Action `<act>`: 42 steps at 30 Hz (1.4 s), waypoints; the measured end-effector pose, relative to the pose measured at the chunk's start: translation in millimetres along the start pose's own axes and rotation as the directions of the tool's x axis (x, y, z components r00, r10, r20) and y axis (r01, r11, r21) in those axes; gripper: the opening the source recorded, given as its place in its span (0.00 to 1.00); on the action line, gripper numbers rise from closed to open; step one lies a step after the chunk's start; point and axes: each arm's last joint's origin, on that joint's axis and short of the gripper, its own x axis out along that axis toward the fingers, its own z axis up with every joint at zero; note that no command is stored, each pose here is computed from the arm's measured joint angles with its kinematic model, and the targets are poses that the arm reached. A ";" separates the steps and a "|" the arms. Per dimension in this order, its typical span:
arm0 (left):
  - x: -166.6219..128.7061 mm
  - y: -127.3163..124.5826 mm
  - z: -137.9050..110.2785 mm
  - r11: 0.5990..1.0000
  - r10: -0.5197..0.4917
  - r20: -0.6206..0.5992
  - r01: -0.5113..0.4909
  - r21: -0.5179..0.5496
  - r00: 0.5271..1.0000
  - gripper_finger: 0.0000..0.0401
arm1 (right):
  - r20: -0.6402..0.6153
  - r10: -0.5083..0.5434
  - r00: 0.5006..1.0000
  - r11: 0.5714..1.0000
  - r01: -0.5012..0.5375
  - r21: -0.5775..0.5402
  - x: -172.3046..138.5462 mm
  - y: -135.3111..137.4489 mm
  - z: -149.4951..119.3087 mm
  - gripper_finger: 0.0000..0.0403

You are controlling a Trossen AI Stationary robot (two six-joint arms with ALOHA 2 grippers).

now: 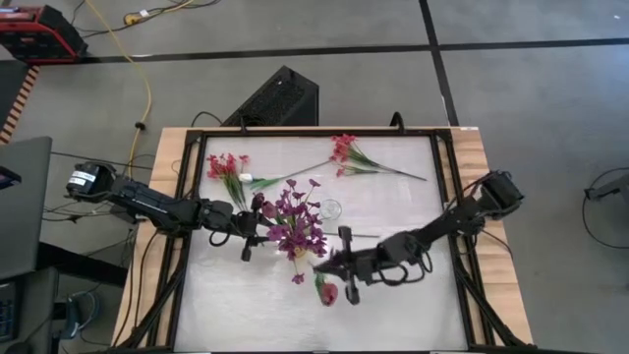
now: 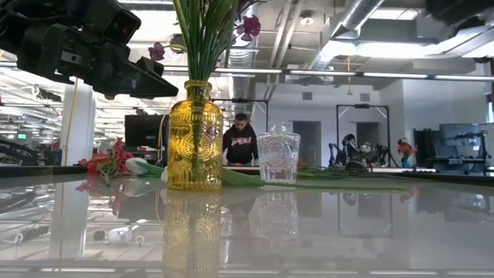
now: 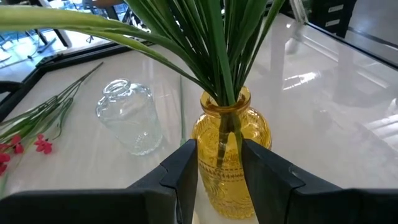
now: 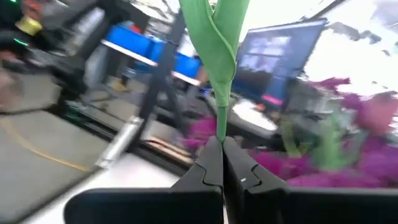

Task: Sort flowers into vase by color
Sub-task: Put the red tulip into the yellow vase

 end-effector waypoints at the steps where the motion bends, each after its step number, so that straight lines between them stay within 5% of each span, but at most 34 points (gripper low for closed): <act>1: 0.0 0.0 0.3 1.000 0.000 0.003 0.000 0.000 1.000 0.28 | -0.010 -0.022 1.000 0.999 0.022 -0.027 1.8 -5.2 -4.1 0.04; 9: 0.0 0.0 0.5 1.000 -0.001 0.006 0.001 -0.006 1.000 0.28 | 0.005 -0.143 0.990 0.990 0.143 0.016 8.8 -45.1 -17.9 0.04; 32: -0.1 -0.2 5.1 1.000 -0.027 0.057 0.026 0.004 0.998 0.28 | 0.050 -0.150 0.987 0.986 0.145 0.087 9.2 -52.9 -16.8 0.04; 37: -0.2 -0.1 5.6 1.000 -0.026 0.062 0.025 0.004 0.998 0.28 | 0.064 -0.169 0.984 0.980 0.161 0.115 17.7 -51.4 -36.3 0.04; 42: -0.1 -0.1 5.4 1.000 -0.027 0.061 0.026 0.002 0.998 0.28 | 0.063 -0.201 0.978 0.980 0.200 0.017 29.0 -43.6 -46.7 0.04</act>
